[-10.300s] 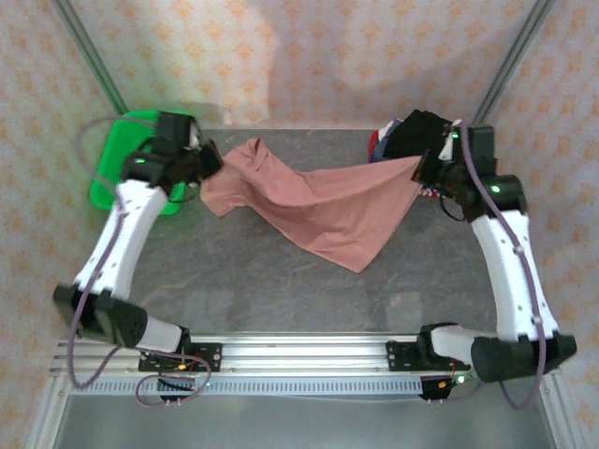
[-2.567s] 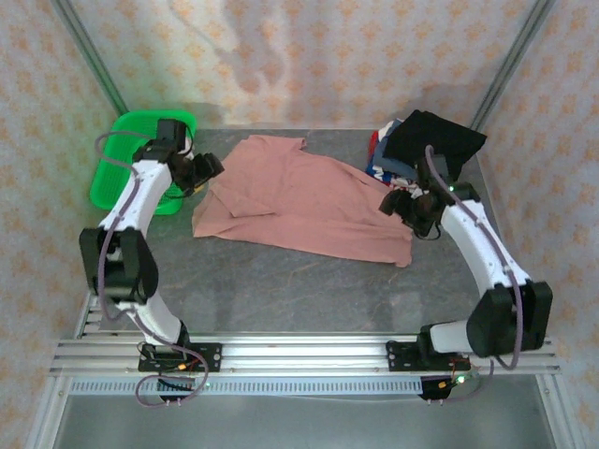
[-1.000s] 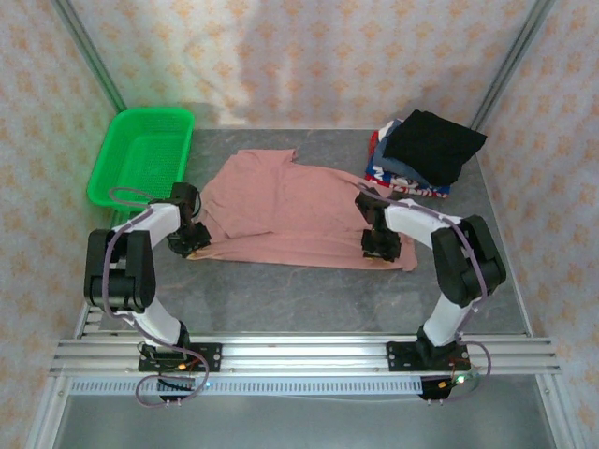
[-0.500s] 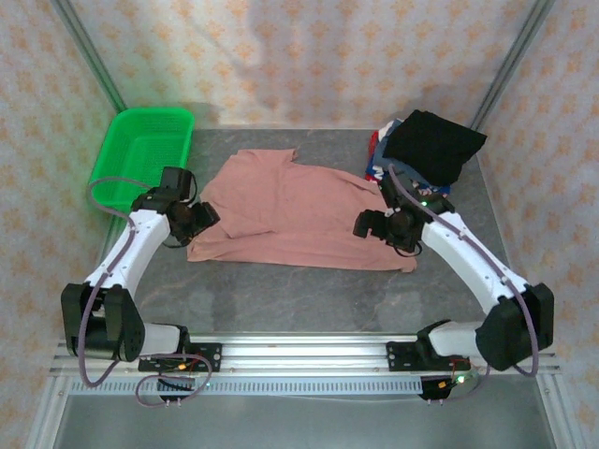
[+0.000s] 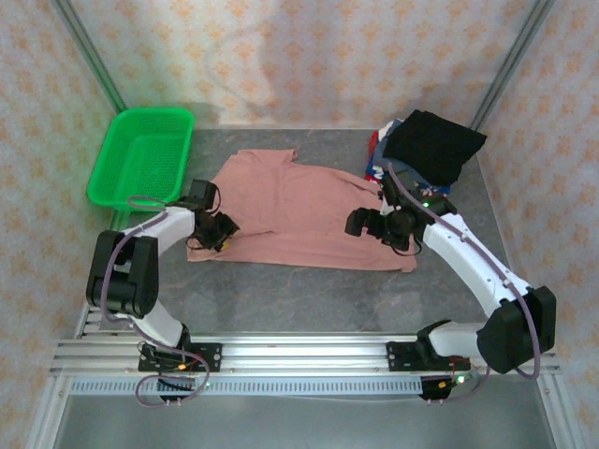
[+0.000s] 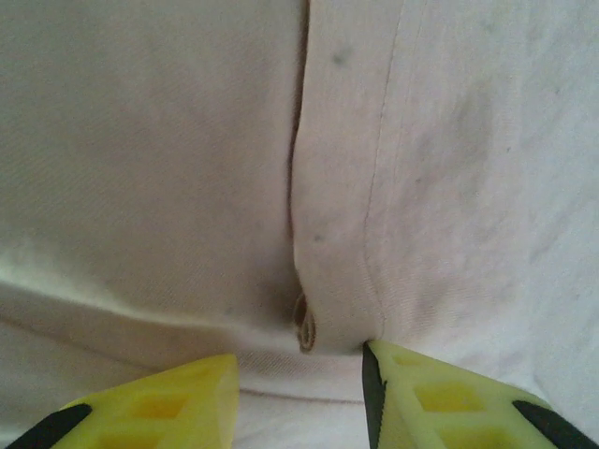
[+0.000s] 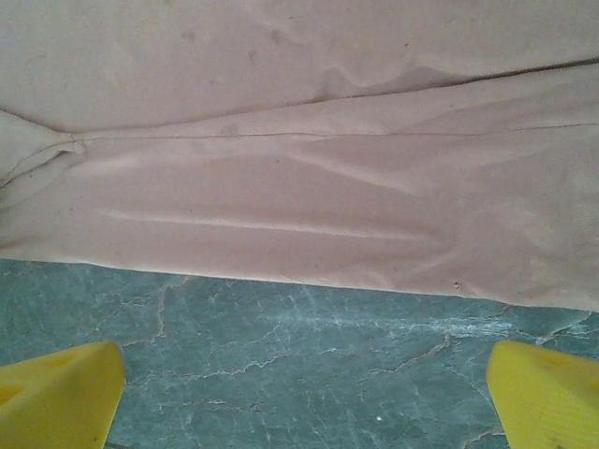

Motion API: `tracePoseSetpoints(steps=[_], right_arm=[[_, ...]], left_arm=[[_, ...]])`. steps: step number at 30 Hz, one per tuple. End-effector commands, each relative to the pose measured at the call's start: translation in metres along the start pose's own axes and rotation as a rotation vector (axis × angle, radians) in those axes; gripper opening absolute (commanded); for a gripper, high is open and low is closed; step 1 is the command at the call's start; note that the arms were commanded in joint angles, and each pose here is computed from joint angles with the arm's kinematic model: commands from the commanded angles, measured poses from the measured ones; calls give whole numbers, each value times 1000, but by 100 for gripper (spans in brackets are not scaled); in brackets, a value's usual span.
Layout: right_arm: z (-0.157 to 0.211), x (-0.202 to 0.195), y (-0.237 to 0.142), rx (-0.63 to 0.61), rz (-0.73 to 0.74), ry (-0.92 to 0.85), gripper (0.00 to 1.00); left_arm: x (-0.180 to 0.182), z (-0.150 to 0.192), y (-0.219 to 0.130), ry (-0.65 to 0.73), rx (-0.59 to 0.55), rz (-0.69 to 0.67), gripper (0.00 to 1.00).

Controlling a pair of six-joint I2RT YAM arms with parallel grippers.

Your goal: Fold and stack the t-shirts

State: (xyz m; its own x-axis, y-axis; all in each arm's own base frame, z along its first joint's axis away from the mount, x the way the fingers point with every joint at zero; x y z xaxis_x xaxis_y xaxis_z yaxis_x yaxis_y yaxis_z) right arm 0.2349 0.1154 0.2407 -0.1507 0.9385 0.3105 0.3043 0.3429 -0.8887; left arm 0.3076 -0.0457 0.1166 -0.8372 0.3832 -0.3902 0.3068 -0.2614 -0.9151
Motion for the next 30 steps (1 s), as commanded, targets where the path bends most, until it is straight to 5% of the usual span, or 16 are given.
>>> tracePoseSetpoints(steps=[1,11,19,30], right_arm=[[4,1,-3,-16,-19,-21,99],[8,0,3,-8,-35,-19,100],[10,-2,8,2,-38,-20,100],[15,-5,18,18,-32,-7,100]], left_arm=[[-10,-3,3,-21,-32,35,38],[-18,-5,10,-27,-50,34,28],[-44,-8,2,59,-85,36,1],[-93,-23,19,243,-77,-40,0]])
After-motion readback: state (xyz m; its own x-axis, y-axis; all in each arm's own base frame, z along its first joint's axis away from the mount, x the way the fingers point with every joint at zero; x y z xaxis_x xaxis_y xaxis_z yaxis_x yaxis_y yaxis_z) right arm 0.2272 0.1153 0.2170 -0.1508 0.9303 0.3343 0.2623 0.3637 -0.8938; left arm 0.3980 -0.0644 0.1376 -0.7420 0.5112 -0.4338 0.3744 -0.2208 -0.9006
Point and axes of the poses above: each hand's point on the last joint's axis, 136 mm out from that joint toward the fingers, its own y axis out along the fingers, its own x axis along the line the jaws close on, z = x × y, the point moved 9 cm from there along -y, back along the fingers, and after that the axes turned 15 degrees about -y, right-handed, at the moved point
